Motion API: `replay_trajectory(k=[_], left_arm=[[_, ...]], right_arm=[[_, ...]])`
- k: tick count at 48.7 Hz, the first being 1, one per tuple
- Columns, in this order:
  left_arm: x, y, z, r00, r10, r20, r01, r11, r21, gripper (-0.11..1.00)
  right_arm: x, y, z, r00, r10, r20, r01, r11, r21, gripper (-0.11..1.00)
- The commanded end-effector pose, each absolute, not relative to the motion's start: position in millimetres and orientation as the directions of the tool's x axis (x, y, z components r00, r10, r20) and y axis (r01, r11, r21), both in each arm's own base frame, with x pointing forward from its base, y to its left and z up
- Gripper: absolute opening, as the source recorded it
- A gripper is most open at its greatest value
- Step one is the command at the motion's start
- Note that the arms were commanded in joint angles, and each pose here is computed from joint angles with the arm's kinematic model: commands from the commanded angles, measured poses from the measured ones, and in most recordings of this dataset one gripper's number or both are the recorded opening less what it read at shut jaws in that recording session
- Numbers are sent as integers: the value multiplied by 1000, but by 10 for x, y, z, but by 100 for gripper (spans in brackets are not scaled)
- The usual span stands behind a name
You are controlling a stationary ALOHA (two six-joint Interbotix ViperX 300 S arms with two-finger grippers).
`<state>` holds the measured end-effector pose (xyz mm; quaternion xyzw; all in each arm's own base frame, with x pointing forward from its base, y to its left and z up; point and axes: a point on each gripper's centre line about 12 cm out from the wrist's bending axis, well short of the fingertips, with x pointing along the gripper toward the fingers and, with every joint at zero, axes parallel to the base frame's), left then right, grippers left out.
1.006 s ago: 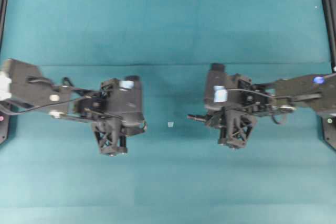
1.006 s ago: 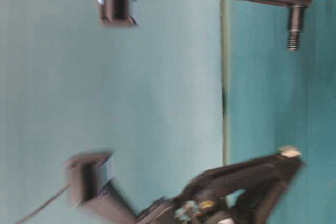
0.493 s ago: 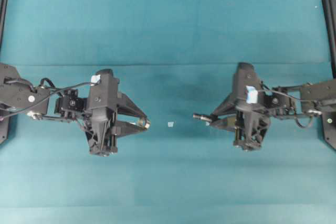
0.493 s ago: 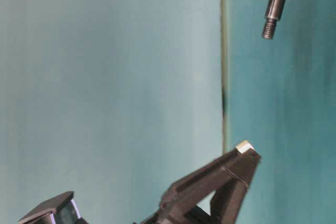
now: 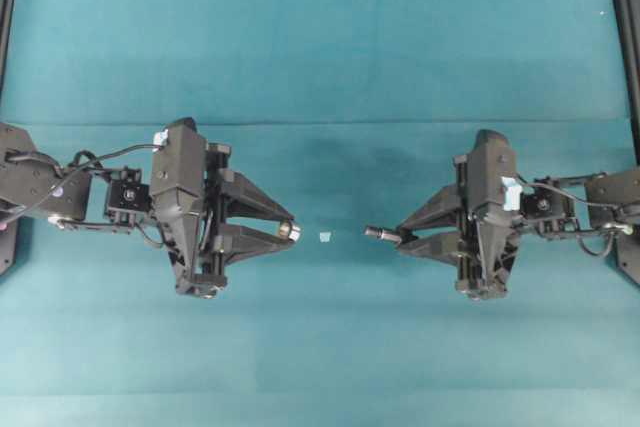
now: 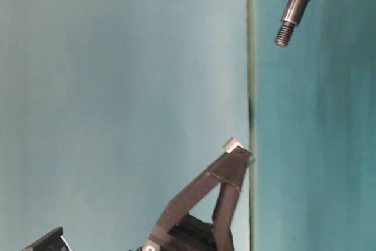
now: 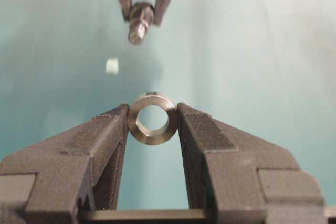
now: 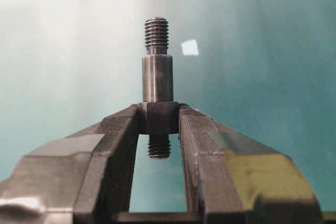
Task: Insert the washer onto the shaft with both hands.
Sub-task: 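Lift both objects and rotate grippers to face each other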
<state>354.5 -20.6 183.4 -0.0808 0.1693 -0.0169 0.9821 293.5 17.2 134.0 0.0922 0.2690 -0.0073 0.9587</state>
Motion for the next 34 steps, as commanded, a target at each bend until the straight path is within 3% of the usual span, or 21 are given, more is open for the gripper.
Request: replay_trajectory(k=[1,34], left_arm=[[3606,-215,1905,952,-63,-299,12,986,-168,37],[3922,-228,1835,958,-62,-279,15,986,-169,37]], right_arm=[[2955,203,1386,875,44,-483,50,982,180,0],[3096,297,1396,913,68,-402,8,983,184,0]])
